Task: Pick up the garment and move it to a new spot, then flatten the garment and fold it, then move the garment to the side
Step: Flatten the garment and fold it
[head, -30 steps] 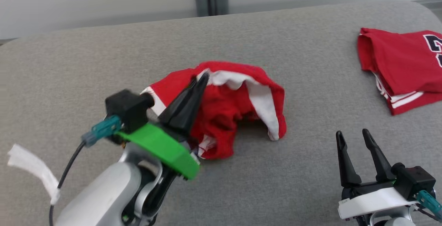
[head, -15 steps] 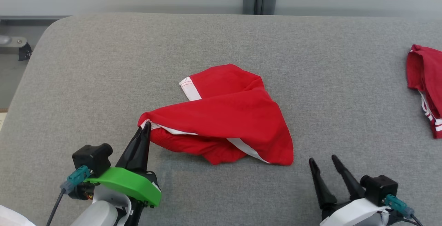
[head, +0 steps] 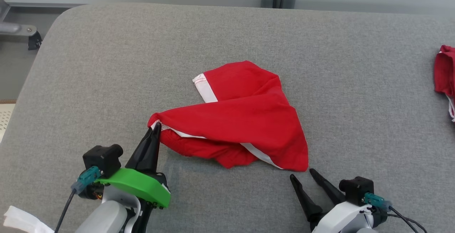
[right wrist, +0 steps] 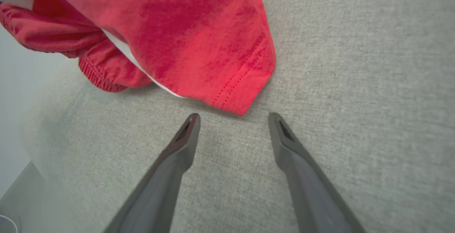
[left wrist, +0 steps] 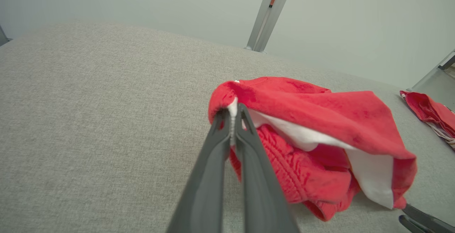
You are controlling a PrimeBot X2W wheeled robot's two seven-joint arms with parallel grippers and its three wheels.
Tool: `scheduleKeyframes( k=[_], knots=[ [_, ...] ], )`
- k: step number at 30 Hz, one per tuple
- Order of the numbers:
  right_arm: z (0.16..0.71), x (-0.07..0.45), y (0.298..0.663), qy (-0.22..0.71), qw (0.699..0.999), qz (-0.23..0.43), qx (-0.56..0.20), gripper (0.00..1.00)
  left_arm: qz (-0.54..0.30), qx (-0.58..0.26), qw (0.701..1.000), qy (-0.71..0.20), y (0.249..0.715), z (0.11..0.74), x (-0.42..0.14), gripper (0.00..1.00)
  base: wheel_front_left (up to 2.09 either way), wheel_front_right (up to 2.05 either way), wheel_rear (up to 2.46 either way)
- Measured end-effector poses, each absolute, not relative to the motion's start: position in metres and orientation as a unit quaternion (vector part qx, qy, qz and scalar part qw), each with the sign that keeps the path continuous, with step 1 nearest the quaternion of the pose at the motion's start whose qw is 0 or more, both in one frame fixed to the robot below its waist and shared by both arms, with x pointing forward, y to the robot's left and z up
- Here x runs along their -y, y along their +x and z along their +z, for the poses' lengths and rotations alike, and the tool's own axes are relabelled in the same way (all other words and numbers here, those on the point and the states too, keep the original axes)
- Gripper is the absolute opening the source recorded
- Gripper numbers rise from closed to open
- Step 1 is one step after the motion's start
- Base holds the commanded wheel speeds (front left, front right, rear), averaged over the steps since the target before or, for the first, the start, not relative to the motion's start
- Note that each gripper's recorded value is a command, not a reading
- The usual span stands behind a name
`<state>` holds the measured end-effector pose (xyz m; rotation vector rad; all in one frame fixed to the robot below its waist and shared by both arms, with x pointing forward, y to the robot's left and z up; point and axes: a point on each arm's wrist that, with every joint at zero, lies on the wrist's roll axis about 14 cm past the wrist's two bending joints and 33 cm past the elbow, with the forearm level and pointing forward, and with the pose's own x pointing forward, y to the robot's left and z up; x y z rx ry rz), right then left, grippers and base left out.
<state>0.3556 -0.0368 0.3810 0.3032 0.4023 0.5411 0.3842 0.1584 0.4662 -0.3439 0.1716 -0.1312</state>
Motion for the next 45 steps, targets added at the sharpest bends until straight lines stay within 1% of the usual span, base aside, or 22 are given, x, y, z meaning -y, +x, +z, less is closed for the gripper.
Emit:
scheduleKeyframes(
  k=[1, 2, 3, 5, 10, 14, 18, 21, 24, 27, 32, 34, 37, 40, 42, 45],
  knots=[
    [0.378, 0.035, 0.355, 0.146, 0.931, 0.268, -0.202, 0.62, -0.066, -0.085, 0.979, -0.171, 0.385, 0.466, -0.158, 0.00, 0.00, 0.00, 0.00],
    [0.376, 0.034, 0.356, 0.142, 0.930, 0.271, -0.206, 0.47, -0.066, -0.085, 0.980, -0.169, 0.386, 0.466, -0.159, 0.00, 0.00, 0.00, 0.00],
    [0.374, 0.033, 0.357, 0.140, 0.928, 0.275, -0.208, 0.15, -0.067, -0.084, 0.980, -0.168, 0.386, 0.466, -0.159, 0.00, 0.00, 0.00, 0.00],
    [0.373, 0.031, 0.360, 0.138, 0.927, 0.277, -0.210, 0.00, -0.068, -0.084, 0.980, -0.166, 0.387, 0.465, -0.158, 0.00, 0.00, 0.00, 0.00],
    [0.376, 0.030, 0.367, 0.138, 0.928, 0.278, -0.204, 0.00, -0.075, -0.082, 0.981, -0.162, 0.389, 0.466, -0.156, 0.00, 0.00, 0.00, 0.00],
    [0.395, 0.040, 0.376, 0.146, 0.938, 0.264, -0.172, 0.00, -0.090, -0.069, 0.981, -0.155, 0.390, 0.473, -0.152, 0.00, 0.00, 0.00, 0.00],
    [0.426, 0.074, 0.386, 0.146, 0.956, 0.228, -0.117, 0.00, -0.119, -0.040, 0.981, -0.149, 0.394, 0.493, -0.145, 0.00, 0.00, 0.00, 0.00],
    [0.462, 0.108, 0.398, 0.145, 0.969, 0.193, -0.056, 0.00, -0.157, -0.017, 0.975, -0.157, 0.396, 0.510, -0.131, 0.00, 0.00, 0.00, 0.00],
    [0.506, 0.150, 0.405, 0.120, 0.980, 0.160, 0.012, 0.00, -0.211, -0.004, 0.965, -0.153, 0.396, 0.529, -0.114, 0.00, 0.00, 0.00, 0.00],
    [0.550, 0.186, 0.405, 0.094, 0.984, 0.132, 0.077, 0.00, -0.273, 0.011, 0.951, -0.144, 0.398, 0.556, -0.092, 0.00, 0.00, 0.00, 0.00],
    [0.620, 0.238, 0.391, 0.061, 0.979, 0.087, 0.176, 0.00, -0.378, 0.030, 0.917, -0.124, 0.392, 0.605, -0.051, 0.00, 0.00, 0.00, 0.00],
    [0.644, 0.250, 0.382, 0.046, 0.974, 0.077, 0.209, 0.00, -0.412, 0.044, 0.901, -0.124, 0.389, 0.629, -0.036, 0.00, 0.00, 0.00, 0.00],
    [0.663, 0.265, 0.375, 0.027, 0.970, 0.061, 0.234, 0.00, -0.447, 0.062, 0.884, -0.126, 0.388, 0.657, -0.020, 0.00, 0.00, 0.00, 0.00],
    [0.671, 0.276, 0.377, 0.014, 0.969, 0.048, 0.242, 0.00, -0.472, 0.060, 0.869, -0.138, 0.391, 0.670, -0.004, 0.00, 0.00, 0.00, 0.00],
    [0.673, 0.280, 0.386, 0.015, 0.969, 0.043, 0.242, 0.00, -0.479, 0.057, 0.864, -0.145, 0.401, 0.675, 0.004, 0.00, 0.00, 0.00, 0.00],
    [0.683, 0.282, 0.410, 0.020, 0.968, 0.043, 0.245, 0.00, -0.483, 0.067, 0.862, -0.139, 0.425, 0.688, 0.017, 0.00, 0.00, 0.00, 0.00]
  ],
)
